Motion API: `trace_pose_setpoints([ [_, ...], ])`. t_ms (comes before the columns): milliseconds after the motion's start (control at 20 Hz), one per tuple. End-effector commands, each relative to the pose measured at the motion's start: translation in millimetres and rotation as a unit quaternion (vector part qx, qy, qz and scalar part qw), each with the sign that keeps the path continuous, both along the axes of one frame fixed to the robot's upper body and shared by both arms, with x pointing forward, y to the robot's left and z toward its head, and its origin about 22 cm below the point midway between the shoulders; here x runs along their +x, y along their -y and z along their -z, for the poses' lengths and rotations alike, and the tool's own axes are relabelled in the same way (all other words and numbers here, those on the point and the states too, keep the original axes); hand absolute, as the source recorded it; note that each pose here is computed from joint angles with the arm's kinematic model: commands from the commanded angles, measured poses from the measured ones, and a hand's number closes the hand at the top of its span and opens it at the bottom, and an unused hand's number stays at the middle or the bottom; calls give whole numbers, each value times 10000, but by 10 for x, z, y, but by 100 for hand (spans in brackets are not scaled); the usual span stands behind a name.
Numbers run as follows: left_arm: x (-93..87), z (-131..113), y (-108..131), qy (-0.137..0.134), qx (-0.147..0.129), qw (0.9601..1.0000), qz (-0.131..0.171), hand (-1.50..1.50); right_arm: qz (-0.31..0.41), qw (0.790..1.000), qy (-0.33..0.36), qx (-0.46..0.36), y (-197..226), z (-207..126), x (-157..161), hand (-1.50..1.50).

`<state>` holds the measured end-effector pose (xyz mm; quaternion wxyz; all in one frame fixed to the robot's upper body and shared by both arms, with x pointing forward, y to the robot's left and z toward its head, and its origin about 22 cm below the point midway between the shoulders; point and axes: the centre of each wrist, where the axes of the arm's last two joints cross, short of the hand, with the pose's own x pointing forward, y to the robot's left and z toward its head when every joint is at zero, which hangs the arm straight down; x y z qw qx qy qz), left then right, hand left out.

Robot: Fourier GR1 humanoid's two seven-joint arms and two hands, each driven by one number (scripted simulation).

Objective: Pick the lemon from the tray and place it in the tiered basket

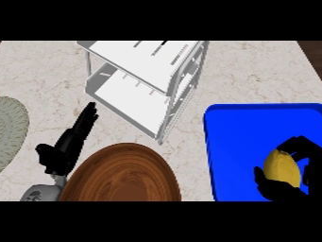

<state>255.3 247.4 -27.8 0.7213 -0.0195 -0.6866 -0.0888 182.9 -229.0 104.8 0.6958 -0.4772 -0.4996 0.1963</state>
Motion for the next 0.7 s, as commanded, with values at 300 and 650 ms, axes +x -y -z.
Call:
trace_pose_setpoints([
  [300,146,-75,253,75,-41,9997,222,0,36,9918,1267,131,-919,-1088,-189,150],
  [650,227,-180,175,95,54,9993,357,0,72,9893,1411,359,-1296,-1515,462,150],
])
